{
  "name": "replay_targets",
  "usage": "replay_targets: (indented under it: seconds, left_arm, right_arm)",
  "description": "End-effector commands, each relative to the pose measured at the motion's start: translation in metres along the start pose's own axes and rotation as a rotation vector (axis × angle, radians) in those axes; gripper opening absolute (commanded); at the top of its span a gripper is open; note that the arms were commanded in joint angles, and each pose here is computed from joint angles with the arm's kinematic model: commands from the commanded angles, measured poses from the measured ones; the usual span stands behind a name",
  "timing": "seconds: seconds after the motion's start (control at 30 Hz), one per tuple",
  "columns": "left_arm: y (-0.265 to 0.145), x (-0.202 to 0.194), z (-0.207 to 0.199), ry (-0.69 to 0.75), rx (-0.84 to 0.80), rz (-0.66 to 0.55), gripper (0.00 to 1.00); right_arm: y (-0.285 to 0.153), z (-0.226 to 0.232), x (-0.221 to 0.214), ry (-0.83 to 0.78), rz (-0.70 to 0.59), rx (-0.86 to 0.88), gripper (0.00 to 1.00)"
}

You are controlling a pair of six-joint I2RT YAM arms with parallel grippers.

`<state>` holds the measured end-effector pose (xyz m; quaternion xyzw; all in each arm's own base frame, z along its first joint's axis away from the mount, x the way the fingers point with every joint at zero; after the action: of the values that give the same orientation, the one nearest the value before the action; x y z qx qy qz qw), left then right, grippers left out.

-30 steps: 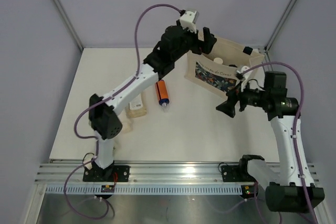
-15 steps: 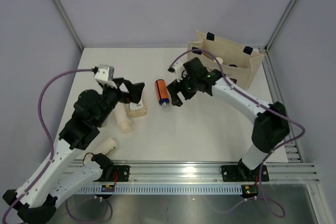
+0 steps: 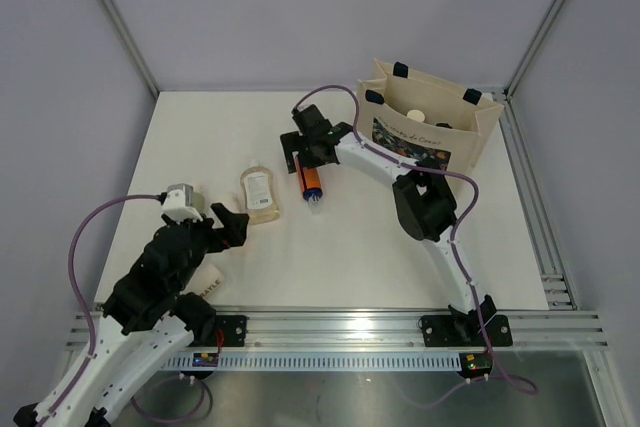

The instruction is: Place the personal care products into the canvas bag

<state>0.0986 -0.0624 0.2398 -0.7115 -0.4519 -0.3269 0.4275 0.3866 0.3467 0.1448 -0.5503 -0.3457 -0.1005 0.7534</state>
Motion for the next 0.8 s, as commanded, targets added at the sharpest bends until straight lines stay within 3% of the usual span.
replay_targets:
  seconds: [0.0,0.27,0.33,0.43,0.67,0.77]
  left_arm:
    - [0.005,-0.002,0.002,-0.005,0.051,0.018,0.99]
    - [0.014,-0.006,0.000,0.026,0.076,0.065,0.99]
    - [0.015,-0.008,0.001,0.027,0.083,0.076,0.99]
    - [0.016,-0.008,0.000,0.023,0.077,0.072,0.99]
    - [0.017,-0.008,-0.001,0.031,0.054,0.067,0.99]
    - [0.018,-0.009,-0.001,0.032,0.045,0.069,0.99]
  right_arm:
    - [0.003,0.001,0.003,0.062,-0.007,-0.062,0.98]
    - [0.022,-0.001,-0.043,0.069,0.125,-0.027,0.79]
    - [0.022,0.001,-0.047,0.051,0.119,-0.022,0.67]
    - [0.021,0.000,-0.051,0.033,0.128,-0.011,0.58]
    - [0.000,0.003,-0.040,-0.098,0.109,0.116,0.06]
    - [-0.024,0.008,-0.029,-0.226,0.108,0.278,0.00]
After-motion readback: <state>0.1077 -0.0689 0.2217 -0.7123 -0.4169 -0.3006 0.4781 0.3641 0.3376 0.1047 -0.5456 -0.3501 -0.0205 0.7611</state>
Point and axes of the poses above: each gripper's point midway between its finger pads, its own y axis out along the fingers, its own z axis along the line the jaws close on, x = y × z, the point moved 10 cm from there along -y, back along the fingers, and after that the axes turned 1 degree about -y, right-handed, at the moved point
